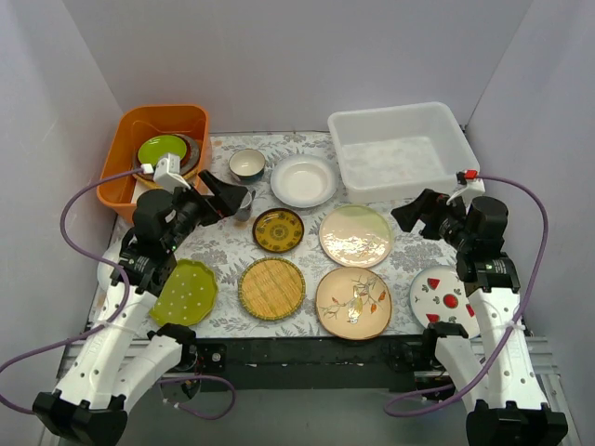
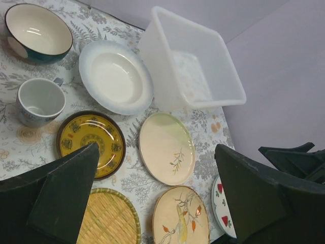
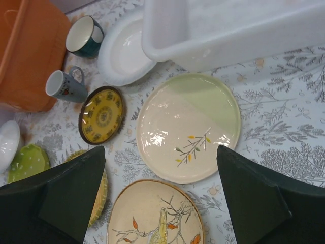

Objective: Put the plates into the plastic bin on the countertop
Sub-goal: Pick up the plate from the corner of the board.

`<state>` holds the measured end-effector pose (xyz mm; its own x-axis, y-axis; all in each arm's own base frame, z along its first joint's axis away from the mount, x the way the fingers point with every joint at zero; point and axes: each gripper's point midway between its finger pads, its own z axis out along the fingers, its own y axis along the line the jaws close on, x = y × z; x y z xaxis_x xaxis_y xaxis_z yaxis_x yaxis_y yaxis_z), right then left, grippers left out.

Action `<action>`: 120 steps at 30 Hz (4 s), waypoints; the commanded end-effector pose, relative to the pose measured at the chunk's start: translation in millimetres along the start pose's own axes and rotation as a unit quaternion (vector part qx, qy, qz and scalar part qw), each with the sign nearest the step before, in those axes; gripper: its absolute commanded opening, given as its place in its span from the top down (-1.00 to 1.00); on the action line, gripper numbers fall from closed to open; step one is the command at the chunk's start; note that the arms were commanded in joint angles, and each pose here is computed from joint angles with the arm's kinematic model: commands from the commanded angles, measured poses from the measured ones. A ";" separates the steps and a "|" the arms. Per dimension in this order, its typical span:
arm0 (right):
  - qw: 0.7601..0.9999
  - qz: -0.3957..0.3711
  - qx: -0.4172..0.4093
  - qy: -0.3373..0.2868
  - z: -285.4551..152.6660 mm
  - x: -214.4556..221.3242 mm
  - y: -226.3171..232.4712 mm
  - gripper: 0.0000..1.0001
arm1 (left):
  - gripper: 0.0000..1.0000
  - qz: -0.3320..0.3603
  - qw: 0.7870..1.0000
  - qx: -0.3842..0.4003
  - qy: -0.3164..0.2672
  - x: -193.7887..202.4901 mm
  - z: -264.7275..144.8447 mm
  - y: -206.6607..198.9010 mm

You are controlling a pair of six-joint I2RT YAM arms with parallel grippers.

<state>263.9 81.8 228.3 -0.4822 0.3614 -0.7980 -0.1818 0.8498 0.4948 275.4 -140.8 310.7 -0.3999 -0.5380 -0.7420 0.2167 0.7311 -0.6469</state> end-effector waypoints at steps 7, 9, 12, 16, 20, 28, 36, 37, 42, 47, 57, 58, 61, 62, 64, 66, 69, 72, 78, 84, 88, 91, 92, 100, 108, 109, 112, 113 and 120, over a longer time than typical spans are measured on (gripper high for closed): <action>0.999 0.000 -0.054 0.006 -10.4 -25.4 35.1 -0.96 | -0.96 0.077 0.994 0.068 0.048 -15.6 26.2 -39.3; 0.998 0.005 -0.055 0.018 -9.0 -20.7 34.5 -0.96 | -0.96 0.089 0.990 0.087 0.066 -14.5 32.3 -56.4; 0.998 0.013 -0.058 0.030 -8.5 -13.4 34.0 -0.96 | -0.96 0.104 0.981 0.045 0.155 18.4 58.4 -49.9; 0.998 0.019 -0.041 0.050 -5.6 -1.5 24.3 -0.96 | -0.96 0.187 0.957 -0.051 0.215 55.8 88.4 -33.3; 0.996 0.021 -0.015 0.090 1.5 11.7 10.7 -0.96 | -0.96 0.231 0.936 -0.130 0.232 72.1 110.1 -22.0; 0.991 0.021 -0.018 0.134 2.8 36.1 3.8 -0.96 | -0.96 0.220 0.929 -0.121 0.273 84.0 122.1 -32.1; 0.989 0.027 -0.030 0.145 -5.1 64.4 0.5 -0.95 | -0.96 0.163 0.952 -0.051 0.252 91.1 101.9 -51.0; 0.988 0.028 -0.032 0.150 -5.6 71.6 -1.1 -0.95 | -0.96 0.161 0.952 -0.053 0.254 92.3 100.8 -49.7; 0.985 0.036 -0.053 0.158 -8.4 85.9 2.1 -0.93 | -0.96 0.130 0.948 -0.028 0.290 116.8 85.0 -48.1; 0.983 0.042 -0.049 0.170 -14.0 103.3 -2.7 -0.91 | -0.95 0.090 0.949 -0.007 0.304 138.1 67.8 -42.4; 0.974 0.070 -0.073 0.202 -24.9 147.9 -4.7 -0.83 | -0.92 0.035 0.941 0.011 0.337 178.3 39.1 -31.4; 0.974 0.070 -0.074 0.201 -25.5 149.1 -4.7 -0.84 | -0.92 0.035 0.940 0.014 0.339 181.2 35.9 -33.4; 0.972 0.075 -0.076 0.208 -26.8 156.0 -5.6 -0.80 | -0.93 0.031 0.940 0.013 0.339 186.1 29.6 -33.4; 0.972 0.076 -0.081 0.207 -26.8 155.5 -3.9 -0.80 | -0.93 0.027 0.941 0.012 0.337 185.8 28.4 -34.6; 0.971 0.076 -0.082 0.210 -26.3 156.5 -4.3 -0.80 | -0.93 0.018 0.941 0.013 0.339 193.1 26.5 -37.2; 0.970 0.076 -0.084 0.214 -26.1 157.6 -4.0 -0.79 | -0.94 0.017 0.943 0.012 0.332 198.6 27.9 -40.2; 0.970 0.078 -0.081 0.215 -23.8 159.0 -6.1 -0.78 | -0.96 0.012 0.940 0.006 0.342 222.2 27.9 -49.1; 0.968 0.079 -0.082 0.223 -24.9 160.8 -5.8 -0.76 | -0.96 0.022 0.931 -0.001 0.364 249.2 24.3 -61.7; 0.975 0.069 -0.084 0.193 -26.9 151.2 -2.5 -0.74 | -0.96 0.050 0.921 -0.025 0.386 281.9 27.3 -69.1; 0.974 0.079 -0.075 0.197 -31.0 154.9 -3.3 -0.72 | -0.97 0.045 0.945 -0.005 0.323 240.1 21.7 -82.9; 0.974 0.084 -0.064 0.198 -32.4 155.9 -5.5 -0.71 | -0.96 0.040 0.946 -0.012 0.321 235.8 10.5 -74.4; 0.975 0.084 -0.055 0.199 -34.4 155.5 -7.1 -0.71 | -0.96 0.019 0.950 -0.021 0.312 231.9 0.8 -64.9; 0.975 0.085 -0.052 0.200 -35.3 155.1 -7.2 -0.70 | -0.96 0.010 0.951 -0.018 0.307 230.5 -0.6 -65.6; 0.971 0.087 -0.034 0.218 -44.0 163.4 -11.1 -0.65 | -0.88 -0.028 0.951 0.003 0.307 232.9 -16.4 -60.8; 0.968 0.093 -0.003 0.233 -52.2 174.7 -19.9 -0.43 | -0.69 -0.039 0.940 -0.002 0.338 258.3 -14.2 -52.0; 0.968 0.093 0.004 0.235 -52.7 176.0 -22.2 -0.43 | -0.67 -0.039 0.939 -0.004 0.341 262.1 -14.2 -49.8; 0.964 0.103 0.012 0.245 -53.6 184.5 -25.9 -0.33 | -0.64 -0.042 0.935 -0.011 0.351 273.5 -11.4 -44.1; 0.963 0.104 0.016 0.248 -53.9 186.2 -27.3 -0.32 | -0.63 -0.043 0.936 -0.009 0.350 274.7 -9.4 -44.9; 0.960 0.111 0.038 0.253 -53.2 189.2 -34.3 -0.32 | -0.62 -0.044 0.926 -0.010 0.376 291.5 -6.4 -44.6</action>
<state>134.3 103.5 82.7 -0.8551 0.3107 -0.4150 -0.0035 0.7971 0.6039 143.5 -318.0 117.4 -0.9200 -0.1555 -0.3597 0.1309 0.7431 -0.6562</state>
